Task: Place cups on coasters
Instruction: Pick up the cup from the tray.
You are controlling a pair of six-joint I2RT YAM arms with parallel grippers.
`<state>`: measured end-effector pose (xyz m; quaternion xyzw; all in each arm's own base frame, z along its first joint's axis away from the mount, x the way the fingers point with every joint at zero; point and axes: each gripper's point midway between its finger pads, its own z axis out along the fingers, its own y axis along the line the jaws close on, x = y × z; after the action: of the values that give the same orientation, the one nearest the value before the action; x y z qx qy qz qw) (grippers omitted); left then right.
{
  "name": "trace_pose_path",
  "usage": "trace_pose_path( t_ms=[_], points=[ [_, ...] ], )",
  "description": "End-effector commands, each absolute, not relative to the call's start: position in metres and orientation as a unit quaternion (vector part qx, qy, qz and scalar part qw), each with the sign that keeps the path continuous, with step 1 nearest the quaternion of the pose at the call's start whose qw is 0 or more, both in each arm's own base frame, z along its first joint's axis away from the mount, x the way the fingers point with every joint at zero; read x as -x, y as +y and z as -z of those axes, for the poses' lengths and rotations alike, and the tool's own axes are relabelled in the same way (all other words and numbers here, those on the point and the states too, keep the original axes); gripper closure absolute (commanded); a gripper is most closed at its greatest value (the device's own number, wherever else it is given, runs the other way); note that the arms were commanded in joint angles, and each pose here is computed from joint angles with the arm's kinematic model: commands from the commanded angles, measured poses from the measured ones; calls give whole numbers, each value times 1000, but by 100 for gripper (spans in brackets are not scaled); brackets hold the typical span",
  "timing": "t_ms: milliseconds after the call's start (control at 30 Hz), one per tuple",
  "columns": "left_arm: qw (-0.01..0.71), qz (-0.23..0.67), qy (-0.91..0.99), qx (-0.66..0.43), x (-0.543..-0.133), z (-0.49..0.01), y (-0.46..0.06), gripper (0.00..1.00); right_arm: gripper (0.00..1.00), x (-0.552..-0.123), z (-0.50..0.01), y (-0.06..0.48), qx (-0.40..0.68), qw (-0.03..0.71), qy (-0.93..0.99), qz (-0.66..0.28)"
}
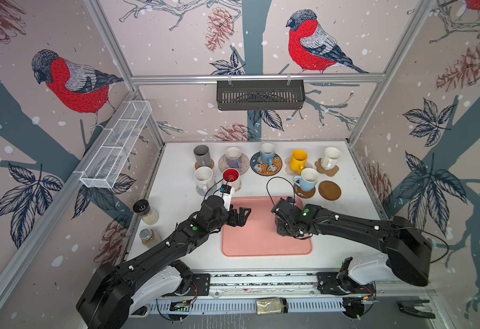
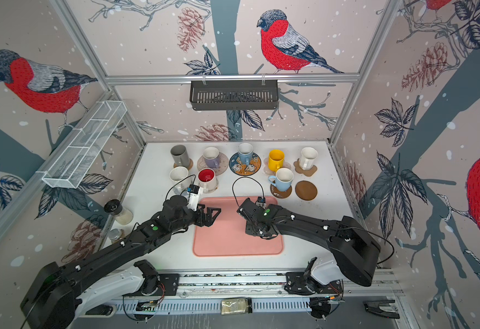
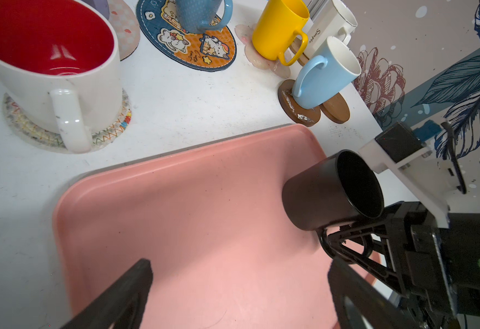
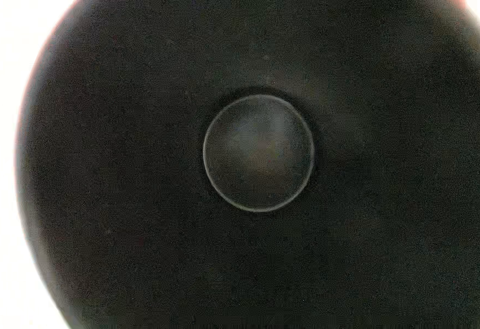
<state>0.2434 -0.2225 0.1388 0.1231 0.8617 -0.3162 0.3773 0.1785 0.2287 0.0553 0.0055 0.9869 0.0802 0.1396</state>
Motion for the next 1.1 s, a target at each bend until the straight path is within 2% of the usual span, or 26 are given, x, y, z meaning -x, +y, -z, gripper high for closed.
trace_pose_path(
  t_ms=[0, 367, 533, 767, 1067],
  points=[
    [389, 317, 856, -127, -247, -142, -224, 3, 63, -183, -55, 221, 3, 150, 987, -59],
    [385, 317, 857, -128, -245, -143, -224, 3, 77, -187, -50, 217, 2, 148, 987, -58],
    [381, 317, 858, -130, -246, -145, -225, 3, 90, -188, -55, 219, 8, 153, 986, -65],
    [369, 316, 864, -136, -246, -148, -228, 3, 94, -192, -68, 220, 11, 168, 983, -79],
    [385, 299, 859, -156, -255, -178, -231, 3, 93, -210, -120, 217, 24, 214, 973, -87]
  ],
)
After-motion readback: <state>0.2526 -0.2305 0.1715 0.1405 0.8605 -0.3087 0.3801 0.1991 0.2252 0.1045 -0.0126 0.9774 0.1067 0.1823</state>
